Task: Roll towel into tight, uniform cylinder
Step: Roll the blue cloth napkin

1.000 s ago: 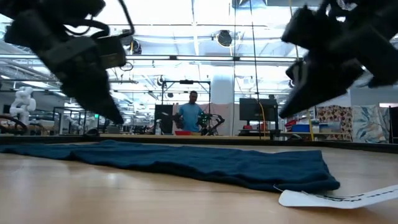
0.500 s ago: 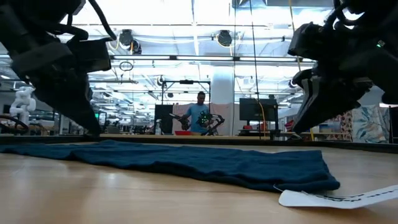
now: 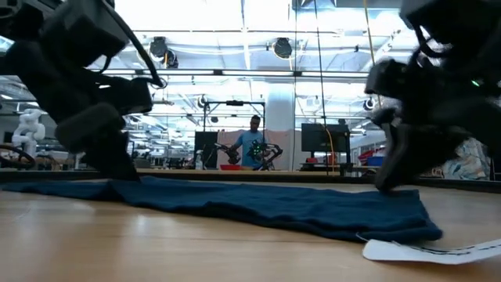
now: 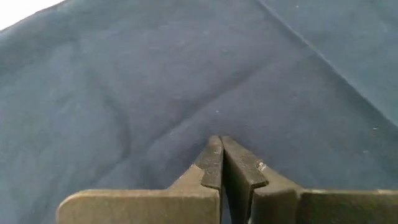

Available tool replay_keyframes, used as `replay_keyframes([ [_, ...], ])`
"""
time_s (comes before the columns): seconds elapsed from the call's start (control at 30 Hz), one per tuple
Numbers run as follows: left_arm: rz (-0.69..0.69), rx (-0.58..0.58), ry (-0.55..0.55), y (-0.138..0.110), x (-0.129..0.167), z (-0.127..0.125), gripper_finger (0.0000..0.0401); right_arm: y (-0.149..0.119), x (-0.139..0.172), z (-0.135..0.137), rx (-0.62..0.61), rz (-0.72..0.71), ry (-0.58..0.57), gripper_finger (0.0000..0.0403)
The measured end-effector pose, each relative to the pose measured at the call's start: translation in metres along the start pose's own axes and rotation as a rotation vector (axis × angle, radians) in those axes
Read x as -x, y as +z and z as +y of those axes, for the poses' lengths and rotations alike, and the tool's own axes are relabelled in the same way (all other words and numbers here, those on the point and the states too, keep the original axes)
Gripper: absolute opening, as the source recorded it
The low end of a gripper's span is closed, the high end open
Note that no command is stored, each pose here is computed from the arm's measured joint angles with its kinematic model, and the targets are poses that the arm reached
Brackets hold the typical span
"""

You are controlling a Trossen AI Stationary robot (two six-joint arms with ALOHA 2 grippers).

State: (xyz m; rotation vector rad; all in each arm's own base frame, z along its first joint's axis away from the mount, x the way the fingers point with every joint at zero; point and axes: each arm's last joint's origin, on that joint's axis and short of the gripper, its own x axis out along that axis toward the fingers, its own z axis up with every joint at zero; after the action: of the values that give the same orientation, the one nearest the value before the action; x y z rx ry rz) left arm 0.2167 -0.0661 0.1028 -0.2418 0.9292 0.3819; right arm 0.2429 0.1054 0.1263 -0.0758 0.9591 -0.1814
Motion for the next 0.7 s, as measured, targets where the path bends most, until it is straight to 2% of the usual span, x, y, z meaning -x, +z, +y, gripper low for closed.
replay_keyframes([
  [0.3,-0.076,-0.074,0.138,0.011,-0.010,0.016,0.0008,-0.018,-0.001,0.019,-0.142,0.052,0.141,0.0045],
  [0.5,-0.215,-0.133,0.170,0.037,-0.017,0.030,0.0008,-0.021,0.009,0.043,-0.187,0.000,0.277,0.0045],
  [0.57,-0.281,-0.158,0.176,0.048,-0.018,0.034,0.0008,-0.022,0.012,0.047,-0.206,-0.022,0.281,0.0045],
  [0.7,-0.384,-0.235,0.154,0.068,-0.014,0.036,0.0008,-0.023,0.016,0.049,-0.210,-0.093,0.202,0.0045],
])
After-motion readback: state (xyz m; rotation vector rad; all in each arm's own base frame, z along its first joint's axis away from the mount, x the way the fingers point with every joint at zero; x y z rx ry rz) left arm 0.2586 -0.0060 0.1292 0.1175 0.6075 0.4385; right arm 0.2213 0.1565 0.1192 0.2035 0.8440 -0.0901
